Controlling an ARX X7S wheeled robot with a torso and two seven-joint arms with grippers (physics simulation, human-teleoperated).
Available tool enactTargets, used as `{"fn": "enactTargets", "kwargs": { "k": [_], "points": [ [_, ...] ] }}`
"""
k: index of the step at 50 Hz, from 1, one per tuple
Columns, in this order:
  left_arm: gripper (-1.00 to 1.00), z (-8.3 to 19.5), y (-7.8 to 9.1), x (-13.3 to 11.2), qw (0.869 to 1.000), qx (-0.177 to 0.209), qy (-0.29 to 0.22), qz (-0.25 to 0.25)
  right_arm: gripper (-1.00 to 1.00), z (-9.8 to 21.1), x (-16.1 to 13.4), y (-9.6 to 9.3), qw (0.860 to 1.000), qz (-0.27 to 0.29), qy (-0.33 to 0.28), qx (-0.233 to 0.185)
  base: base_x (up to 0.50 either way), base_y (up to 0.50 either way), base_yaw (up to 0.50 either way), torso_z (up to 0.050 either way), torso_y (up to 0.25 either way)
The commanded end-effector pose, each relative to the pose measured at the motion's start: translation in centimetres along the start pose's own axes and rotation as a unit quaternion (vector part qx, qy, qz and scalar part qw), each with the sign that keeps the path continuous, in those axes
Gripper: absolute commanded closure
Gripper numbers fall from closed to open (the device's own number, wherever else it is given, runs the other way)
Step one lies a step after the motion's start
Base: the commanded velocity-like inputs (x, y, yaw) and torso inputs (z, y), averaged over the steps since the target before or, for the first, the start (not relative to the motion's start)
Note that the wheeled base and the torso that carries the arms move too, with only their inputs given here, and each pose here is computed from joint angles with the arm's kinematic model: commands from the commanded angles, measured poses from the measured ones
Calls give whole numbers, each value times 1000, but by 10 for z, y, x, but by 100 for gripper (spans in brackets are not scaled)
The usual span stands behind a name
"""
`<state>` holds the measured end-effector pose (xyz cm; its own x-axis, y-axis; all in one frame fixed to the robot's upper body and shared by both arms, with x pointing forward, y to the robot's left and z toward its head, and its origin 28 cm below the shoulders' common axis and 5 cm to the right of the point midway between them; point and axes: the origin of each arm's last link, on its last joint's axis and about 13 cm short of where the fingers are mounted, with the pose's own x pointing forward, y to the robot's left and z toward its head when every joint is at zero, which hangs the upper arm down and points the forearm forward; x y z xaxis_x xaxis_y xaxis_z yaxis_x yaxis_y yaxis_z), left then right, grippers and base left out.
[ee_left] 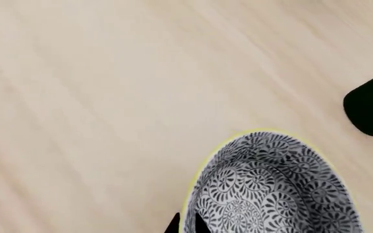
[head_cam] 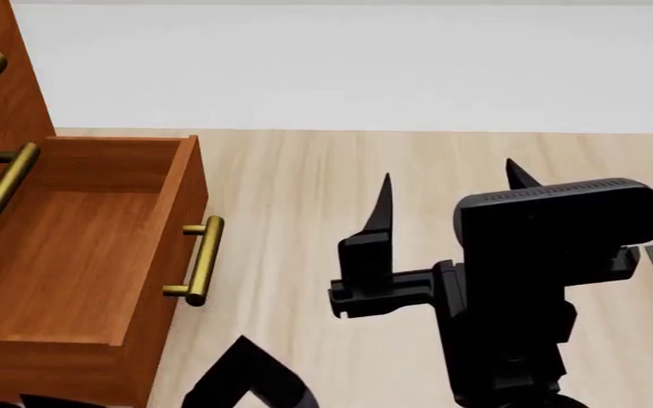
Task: Put the bowl in the bottom drawer of the cabinet.
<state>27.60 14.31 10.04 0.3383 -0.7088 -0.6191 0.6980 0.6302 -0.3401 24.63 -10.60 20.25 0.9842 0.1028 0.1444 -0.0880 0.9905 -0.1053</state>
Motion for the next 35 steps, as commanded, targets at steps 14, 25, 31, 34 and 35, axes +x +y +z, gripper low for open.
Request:
{"fn": "enactTargets", "kwargs": {
  "k": [14,25,31,34,35],
  "points": [
    [100,7,-4,-23,997,18,-44,61,-100,3,-3,-2,1000,-3,-6,2,0,0,0,0,0],
    [100,11,-4,-30,995,13,-56,78,-100,5,-4,-1,1000,-3,-9,2,0,0,0,0,0],
    [100,14,-4,-34,994,16,-67,87,-100,5,-4,-1,1000,-3,-10,3,0,0,0,0,0],
    [100,15,-5,-36,993,18,-74,91,-100,5,-5,-2,1000,-3,-11,4,0,0,0,0,0],
    [100,15,-5,-36,992,22,-74,97,-100,5,-5,-2,1000,-3,-11,4,0,0,0,0,0]
  ]
}}
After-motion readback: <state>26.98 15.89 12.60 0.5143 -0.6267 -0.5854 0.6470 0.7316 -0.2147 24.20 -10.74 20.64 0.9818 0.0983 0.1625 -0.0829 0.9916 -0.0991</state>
